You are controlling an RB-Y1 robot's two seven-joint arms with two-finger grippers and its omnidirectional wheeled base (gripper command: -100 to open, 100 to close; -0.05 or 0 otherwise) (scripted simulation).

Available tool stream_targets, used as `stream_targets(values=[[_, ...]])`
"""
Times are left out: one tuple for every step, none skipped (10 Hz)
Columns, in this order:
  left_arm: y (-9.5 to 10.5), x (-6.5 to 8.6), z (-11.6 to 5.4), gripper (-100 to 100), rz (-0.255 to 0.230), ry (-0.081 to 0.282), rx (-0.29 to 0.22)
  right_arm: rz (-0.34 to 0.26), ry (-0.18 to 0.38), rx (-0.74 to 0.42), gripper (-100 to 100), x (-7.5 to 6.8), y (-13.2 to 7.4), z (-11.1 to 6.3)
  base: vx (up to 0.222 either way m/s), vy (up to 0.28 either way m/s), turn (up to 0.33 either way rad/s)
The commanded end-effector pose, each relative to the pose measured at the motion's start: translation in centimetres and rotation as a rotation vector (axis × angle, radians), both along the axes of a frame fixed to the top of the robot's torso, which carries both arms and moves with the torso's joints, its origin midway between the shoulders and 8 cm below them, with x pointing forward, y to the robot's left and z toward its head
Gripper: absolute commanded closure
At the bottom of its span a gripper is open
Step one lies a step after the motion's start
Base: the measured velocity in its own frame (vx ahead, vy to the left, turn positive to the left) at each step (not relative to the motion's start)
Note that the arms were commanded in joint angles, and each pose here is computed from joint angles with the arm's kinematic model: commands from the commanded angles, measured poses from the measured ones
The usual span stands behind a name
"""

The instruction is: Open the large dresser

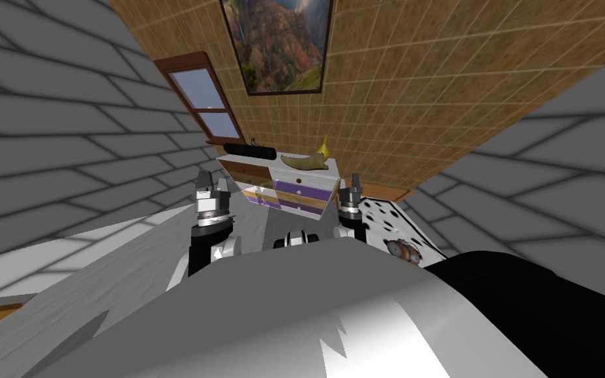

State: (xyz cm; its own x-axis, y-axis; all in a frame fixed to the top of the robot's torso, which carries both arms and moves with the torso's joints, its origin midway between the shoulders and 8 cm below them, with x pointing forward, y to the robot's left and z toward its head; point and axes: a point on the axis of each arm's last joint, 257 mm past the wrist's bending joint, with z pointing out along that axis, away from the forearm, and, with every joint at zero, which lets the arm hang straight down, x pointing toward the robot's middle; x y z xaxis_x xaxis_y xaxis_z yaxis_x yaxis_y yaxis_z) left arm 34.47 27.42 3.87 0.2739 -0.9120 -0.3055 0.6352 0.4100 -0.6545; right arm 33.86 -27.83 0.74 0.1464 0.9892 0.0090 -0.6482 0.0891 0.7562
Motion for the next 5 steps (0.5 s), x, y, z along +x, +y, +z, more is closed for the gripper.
stream_targets(values=[[-0.4, 1.4, -2.9, -100, -0.017, 0.067, 0.046, 0.0, 0.0, 0.0, 0, 0.0, 0.0, 0.0, 0.075, -0.062, -0.067], [-0.4, 1.4, -2.9, -100, -0.017, 0.067, 0.046, 0.0, 0.0, 0.0, 0, 0.0, 0.0, 0.0, 0.068, -0.054, -0.043], [-0.4, 1.9, -3.9, -100, -0.019, 0.088, 0.052, 0.0, 0.0, 0.0, 0, 0.0, 0.0, 0.0, 0.051, -0.04, -0.051], [-0.4, 2.4, -4.9, -100, -0.019, 0.11, 0.057, 0.0, 0.0, 0.0, 0, 0.0, 0.0, 0.0, 0.057, -0.05, -0.069], [-0.3, 2.8, -5.9, -100, -0.018, 0.131, 0.06, 0.0, 0.0, 0.0, 0, 0.0, 0.0, 0.0, 0.06, -0.056, -0.053]])
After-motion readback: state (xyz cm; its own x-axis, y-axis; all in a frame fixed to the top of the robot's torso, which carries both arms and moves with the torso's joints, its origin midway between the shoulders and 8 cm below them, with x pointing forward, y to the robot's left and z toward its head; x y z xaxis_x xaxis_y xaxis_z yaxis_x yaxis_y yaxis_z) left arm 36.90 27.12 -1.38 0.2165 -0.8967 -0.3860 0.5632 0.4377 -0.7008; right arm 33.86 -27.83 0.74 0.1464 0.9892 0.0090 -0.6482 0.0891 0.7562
